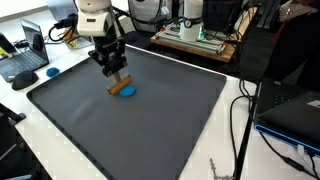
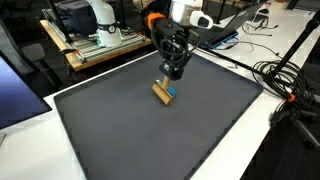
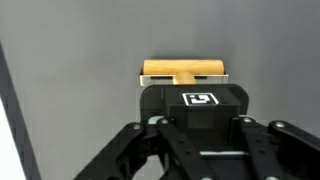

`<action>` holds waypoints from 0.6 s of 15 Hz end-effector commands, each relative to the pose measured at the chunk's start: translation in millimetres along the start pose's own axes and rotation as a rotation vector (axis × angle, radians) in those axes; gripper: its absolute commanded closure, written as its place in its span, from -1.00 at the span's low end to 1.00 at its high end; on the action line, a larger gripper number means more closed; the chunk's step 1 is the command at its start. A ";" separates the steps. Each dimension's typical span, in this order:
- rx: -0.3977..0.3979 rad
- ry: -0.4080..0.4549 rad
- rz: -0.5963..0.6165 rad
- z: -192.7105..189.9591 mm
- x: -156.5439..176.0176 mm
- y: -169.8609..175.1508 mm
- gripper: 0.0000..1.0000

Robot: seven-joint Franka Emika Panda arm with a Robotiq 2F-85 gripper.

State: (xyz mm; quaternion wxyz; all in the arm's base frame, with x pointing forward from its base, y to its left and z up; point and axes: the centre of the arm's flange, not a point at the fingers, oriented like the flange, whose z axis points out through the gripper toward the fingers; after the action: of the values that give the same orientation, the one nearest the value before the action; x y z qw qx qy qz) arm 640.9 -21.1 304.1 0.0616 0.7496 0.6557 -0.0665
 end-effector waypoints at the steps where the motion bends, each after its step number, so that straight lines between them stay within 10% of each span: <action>1: 0.010 0.033 -0.032 0.1 24.1 -1.1 0.57; 9: 0.026 0.071 -0.055 7.1 45.1 -0.2 0.57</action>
State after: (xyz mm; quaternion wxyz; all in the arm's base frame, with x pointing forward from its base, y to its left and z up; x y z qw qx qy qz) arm 642.5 11.6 309.7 0.0536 0.7365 0.6721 -0.0542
